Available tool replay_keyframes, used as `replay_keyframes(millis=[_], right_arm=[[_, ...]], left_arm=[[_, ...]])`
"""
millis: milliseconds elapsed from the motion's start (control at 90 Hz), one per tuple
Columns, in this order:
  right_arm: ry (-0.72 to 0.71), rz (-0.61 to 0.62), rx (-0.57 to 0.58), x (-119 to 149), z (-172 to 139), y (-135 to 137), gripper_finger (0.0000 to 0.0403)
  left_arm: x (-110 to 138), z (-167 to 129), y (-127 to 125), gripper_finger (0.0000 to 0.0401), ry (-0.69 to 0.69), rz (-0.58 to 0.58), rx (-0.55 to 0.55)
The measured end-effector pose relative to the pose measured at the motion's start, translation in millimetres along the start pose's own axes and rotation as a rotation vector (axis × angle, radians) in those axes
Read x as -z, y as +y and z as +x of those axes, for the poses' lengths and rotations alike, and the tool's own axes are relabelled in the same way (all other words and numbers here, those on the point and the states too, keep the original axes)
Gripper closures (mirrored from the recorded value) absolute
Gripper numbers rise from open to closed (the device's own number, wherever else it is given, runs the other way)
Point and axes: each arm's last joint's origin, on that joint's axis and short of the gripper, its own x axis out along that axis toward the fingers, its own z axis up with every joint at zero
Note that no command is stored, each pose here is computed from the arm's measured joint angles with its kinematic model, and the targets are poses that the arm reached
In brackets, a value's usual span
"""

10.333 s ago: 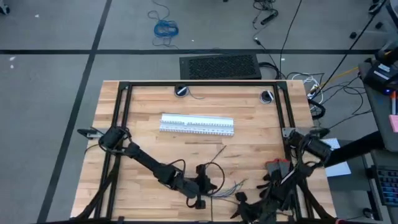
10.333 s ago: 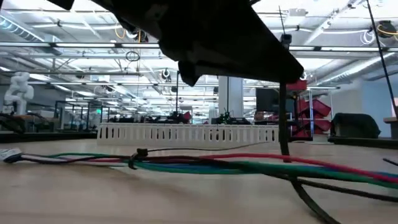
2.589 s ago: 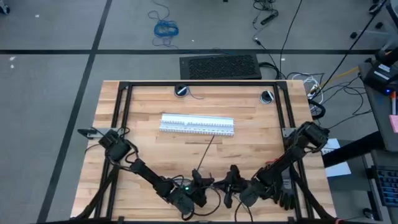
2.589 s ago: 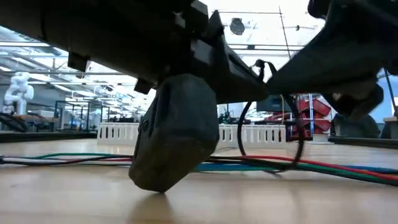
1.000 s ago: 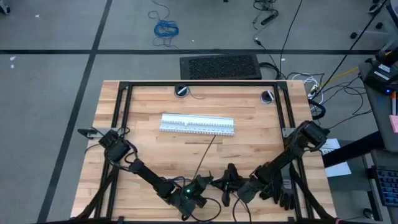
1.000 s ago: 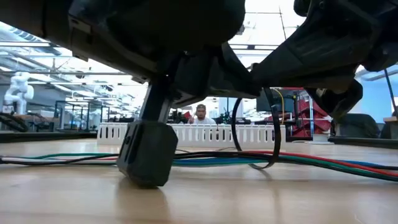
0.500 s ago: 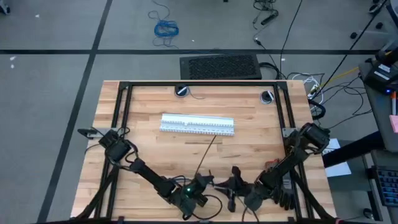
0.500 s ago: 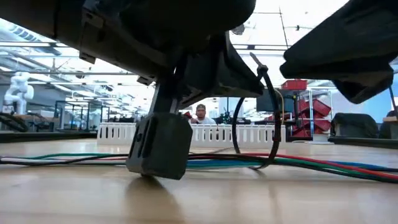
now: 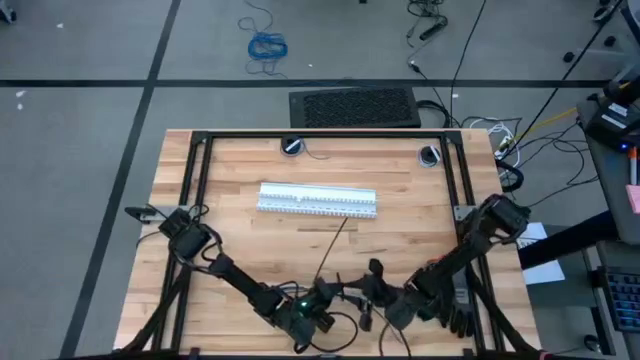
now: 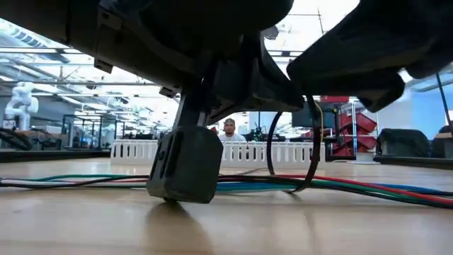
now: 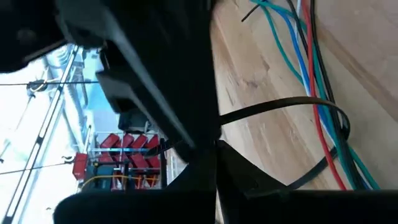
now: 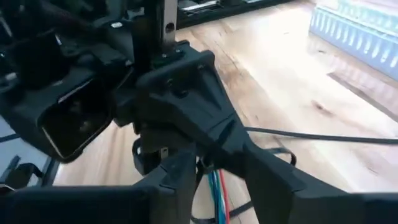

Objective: Ziptie cables
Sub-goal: Wrap the cables together using a zip tie

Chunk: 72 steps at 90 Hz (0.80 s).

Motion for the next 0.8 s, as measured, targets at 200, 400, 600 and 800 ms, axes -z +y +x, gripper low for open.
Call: replay_keyframes(millis=[200,400,600,800], right_arm=[[0.016,0.003,-0.038,-2.3,2.9,-0.6,0.0315],[0.046,-0.011,-0.096,-2.3,2.2,1.8,0.0387],[0.049,-0.019,-0.104,-2.3,2.5,2.1,0.0402],[-0.015,-0.066,-0.042,-6.5,0.9,1.7,0.0403]], left_arm=[[-0.5,-0.2,0.1,0.0401,-0.01,-0.006,0.003],[-1.0,-0.3,0.1,0.0401,-0.02,-0.056,0.009],[-1.3,-0.3,0.1,0.0401,-0.026,-0.061,0.013],[-1.9,-1.0,-0.9,0.0401,-0.041,-0.07,0.028]])
